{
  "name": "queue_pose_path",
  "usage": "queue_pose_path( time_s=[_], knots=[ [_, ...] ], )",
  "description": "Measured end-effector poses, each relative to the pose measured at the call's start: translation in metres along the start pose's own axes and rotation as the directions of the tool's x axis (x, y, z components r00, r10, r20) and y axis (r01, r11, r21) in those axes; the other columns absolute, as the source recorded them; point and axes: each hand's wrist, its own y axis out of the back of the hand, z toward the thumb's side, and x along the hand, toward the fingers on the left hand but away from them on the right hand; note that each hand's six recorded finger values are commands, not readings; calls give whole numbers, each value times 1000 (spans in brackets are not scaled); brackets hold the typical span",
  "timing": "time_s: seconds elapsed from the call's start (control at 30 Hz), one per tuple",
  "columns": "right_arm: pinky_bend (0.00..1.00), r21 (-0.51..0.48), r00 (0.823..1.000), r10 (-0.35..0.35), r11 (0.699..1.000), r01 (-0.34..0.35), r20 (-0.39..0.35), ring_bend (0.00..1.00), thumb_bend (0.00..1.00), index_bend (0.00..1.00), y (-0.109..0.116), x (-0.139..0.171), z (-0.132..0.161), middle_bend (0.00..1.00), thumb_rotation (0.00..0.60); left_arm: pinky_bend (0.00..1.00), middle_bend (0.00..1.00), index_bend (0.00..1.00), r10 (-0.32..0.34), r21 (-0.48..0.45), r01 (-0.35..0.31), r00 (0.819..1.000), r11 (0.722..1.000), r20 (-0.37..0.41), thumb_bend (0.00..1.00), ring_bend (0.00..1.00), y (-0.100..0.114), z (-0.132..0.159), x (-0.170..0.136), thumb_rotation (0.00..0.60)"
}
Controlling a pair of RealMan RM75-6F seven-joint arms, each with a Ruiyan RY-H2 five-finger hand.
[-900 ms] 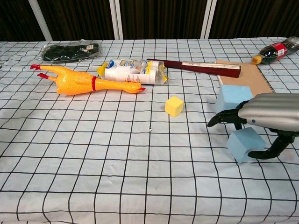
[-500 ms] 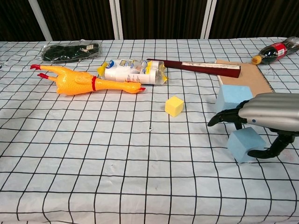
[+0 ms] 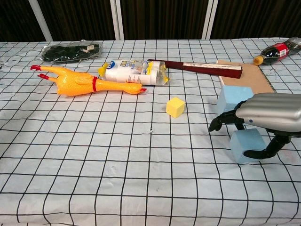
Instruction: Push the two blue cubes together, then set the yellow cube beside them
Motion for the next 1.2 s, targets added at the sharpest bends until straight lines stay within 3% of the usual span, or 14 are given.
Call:
queue_pose_path(
  time_s=[0.17,0.37,0.67,0.93,1.2],
  knots=[
    [232,-16,1000,-6,1000,6,0,501,395,202,1,3,0,222,600,0,78,206,-5,0,5,1000,1000,2,41,0,-1,0,0,600],
    [155,-52,1000,-22,998,22,-10,512,394,219,14,11,6,211,600,0,78,206,-3,-9,3,1000,1000,1,41,0,0,0,0,600],
    [114,-164,997,-77,983,79,22,543,393,227,69,18,10,168,600,0,75,206,-3,-31,3,1000,1000,5,41,0,2,-1,1,600],
    [113,-222,995,-79,971,91,61,544,392,235,116,-17,6,167,600,0,74,207,-5,-42,6,1000,999,10,41,0,3,-2,-1,600],
    [112,-229,996,-73,970,84,58,544,391,237,138,-64,16,166,600,0,74,208,-16,-42,16,1000,999,6,41,0,1,-3,-1,600]
  ],
)
